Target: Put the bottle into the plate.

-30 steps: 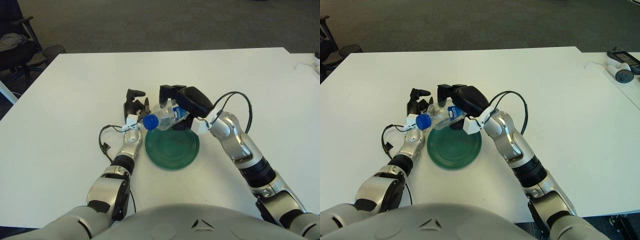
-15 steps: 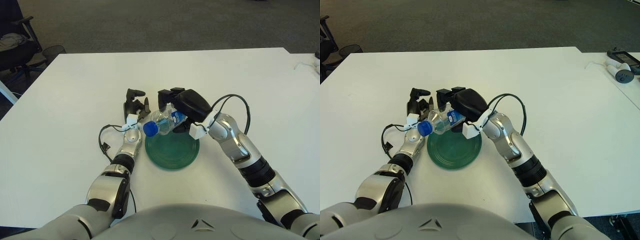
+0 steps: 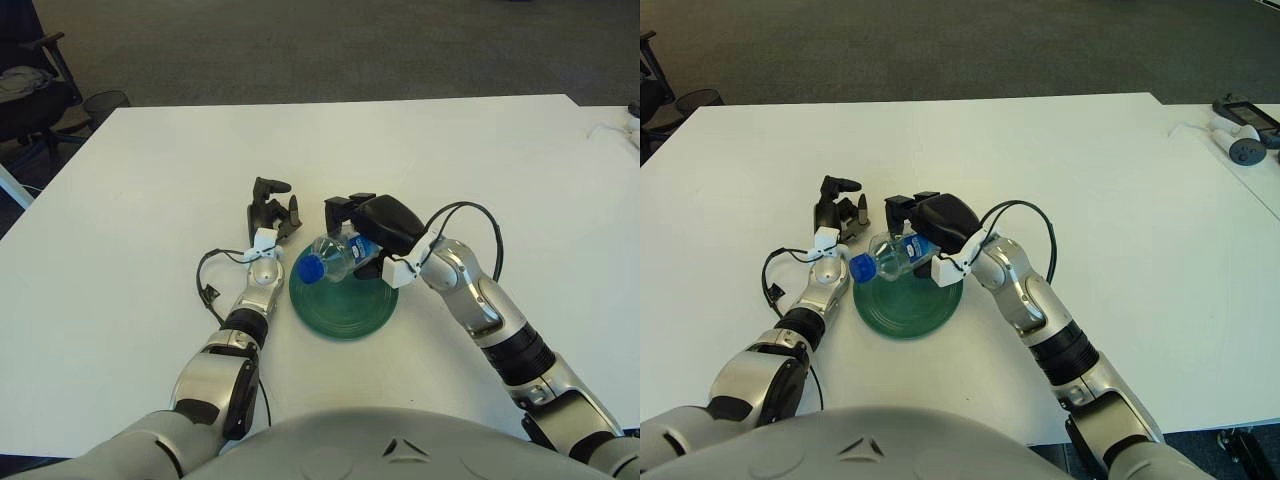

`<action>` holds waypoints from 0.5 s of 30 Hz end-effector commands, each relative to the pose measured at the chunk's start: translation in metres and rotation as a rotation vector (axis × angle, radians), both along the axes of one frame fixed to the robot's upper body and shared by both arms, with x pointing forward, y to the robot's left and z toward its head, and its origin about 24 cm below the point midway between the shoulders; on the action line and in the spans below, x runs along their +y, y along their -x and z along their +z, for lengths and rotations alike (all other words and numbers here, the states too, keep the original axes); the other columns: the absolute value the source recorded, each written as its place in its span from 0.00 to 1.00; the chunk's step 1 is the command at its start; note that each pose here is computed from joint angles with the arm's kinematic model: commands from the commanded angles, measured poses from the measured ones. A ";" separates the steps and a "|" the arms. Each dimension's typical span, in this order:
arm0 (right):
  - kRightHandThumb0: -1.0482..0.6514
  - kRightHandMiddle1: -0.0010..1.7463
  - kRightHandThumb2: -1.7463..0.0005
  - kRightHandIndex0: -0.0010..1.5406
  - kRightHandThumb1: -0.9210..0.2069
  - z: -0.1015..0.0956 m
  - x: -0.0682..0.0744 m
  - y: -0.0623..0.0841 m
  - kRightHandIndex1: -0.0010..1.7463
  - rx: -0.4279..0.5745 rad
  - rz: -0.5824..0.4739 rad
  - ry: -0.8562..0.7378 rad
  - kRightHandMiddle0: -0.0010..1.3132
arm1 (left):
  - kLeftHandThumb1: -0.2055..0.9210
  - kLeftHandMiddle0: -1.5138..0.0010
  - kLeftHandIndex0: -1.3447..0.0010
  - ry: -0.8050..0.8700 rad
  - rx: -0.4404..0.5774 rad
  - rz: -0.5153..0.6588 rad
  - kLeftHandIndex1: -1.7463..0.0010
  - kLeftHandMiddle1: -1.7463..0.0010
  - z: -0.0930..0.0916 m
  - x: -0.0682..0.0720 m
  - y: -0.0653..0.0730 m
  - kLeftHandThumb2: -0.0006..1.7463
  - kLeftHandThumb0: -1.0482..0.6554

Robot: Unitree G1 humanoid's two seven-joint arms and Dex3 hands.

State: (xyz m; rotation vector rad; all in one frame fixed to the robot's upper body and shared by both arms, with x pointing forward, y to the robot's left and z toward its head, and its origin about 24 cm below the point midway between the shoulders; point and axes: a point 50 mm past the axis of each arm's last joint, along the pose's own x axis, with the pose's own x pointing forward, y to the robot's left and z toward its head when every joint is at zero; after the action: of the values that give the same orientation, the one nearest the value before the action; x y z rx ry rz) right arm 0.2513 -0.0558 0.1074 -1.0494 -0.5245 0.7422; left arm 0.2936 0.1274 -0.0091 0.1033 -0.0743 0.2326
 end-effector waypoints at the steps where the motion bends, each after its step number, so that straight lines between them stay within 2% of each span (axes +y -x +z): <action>1: 0.61 0.97 0.14 0.49 0.69 -0.001 -0.003 -0.002 0.98 0.029 0.000 0.019 0.41 | 0.73 0.41 0.71 -0.013 0.147 0.012 0.00 0.00 -0.029 0.006 0.020 0.54 0.38; 6: 0.61 0.94 0.25 0.41 0.55 -0.001 -0.007 -0.002 1.00 0.040 0.011 0.032 0.34 | 0.73 0.41 0.71 -0.007 0.147 0.008 0.00 0.00 -0.029 0.006 0.021 0.53 0.38; 7: 0.61 0.94 0.30 0.38 0.49 0.000 -0.007 -0.003 1.00 0.041 0.014 0.037 0.30 | 0.73 0.41 0.71 -0.006 0.147 0.008 0.00 0.00 -0.029 0.006 0.021 0.53 0.38; 8: 0.57 0.94 0.35 0.35 0.43 0.001 -0.008 -0.004 1.00 0.039 0.020 0.048 0.30 | 0.74 0.41 0.71 -0.006 0.147 0.007 0.00 0.00 -0.029 0.006 0.021 0.53 0.38; 10: 0.47 0.95 0.53 0.26 0.23 0.004 -0.009 -0.006 1.00 0.036 0.031 0.075 0.28 | 0.74 0.41 0.72 -0.005 0.147 0.007 0.00 0.00 -0.029 0.006 0.021 0.53 0.38; 11: 0.45 0.95 0.56 0.24 0.20 0.006 -0.010 -0.007 0.97 0.034 0.036 0.088 0.27 | 0.74 0.42 0.72 -0.004 0.147 0.007 0.00 0.00 -0.029 0.006 0.020 0.52 0.38; 12: 0.35 0.93 0.66 0.24 0.14 0.005 -0.010 -0.007 0.87 0.034 0.044 0.113 0.22 | 0.74 0.42 0.72 -0.004 0.147 0.006 0.00 0.00 -0.029 0.006 0.020 0.52 0.38; 13: 0.28 0.93 0.72 0.22 0.09 0.005 -0.010 -0.006 0.81 0.034 0.049 0.131 0.15 | 0.74 0.42 0.72 -0.004 0.148 0.006 0.00 0.00 -0.029 0.006 0.020 0.52 0.38; 14: 0.26 0.93 0.74 0.21 0.07 0.004 -0.010 -0.006 0.79 0.041 0.053 0.166 0.13 | 0.74 0.42 0.72 -0.007 0.148 0.007 0.00 0.00 -0.029 0.006 0.020 0.52 0.38; 15: 0.22 0.91 0.76 0.20 0.05 0.004 -0.010 -0.006 0.72 0.046 0.056 0.191 0.08 | 0.74 0.42 0.72 -0.009 0.148 0.007 0.00 0.00 -0.029 0.006 0.020 0.52 0.38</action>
State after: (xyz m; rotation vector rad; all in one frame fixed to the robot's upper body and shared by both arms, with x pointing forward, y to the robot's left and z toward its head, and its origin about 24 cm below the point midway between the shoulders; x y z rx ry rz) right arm 0.2552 -0.0651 0.1062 -1.1319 -0.4558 0.8492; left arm 0.2931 0.1275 -0.0093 0.1039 -0.0692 0.2183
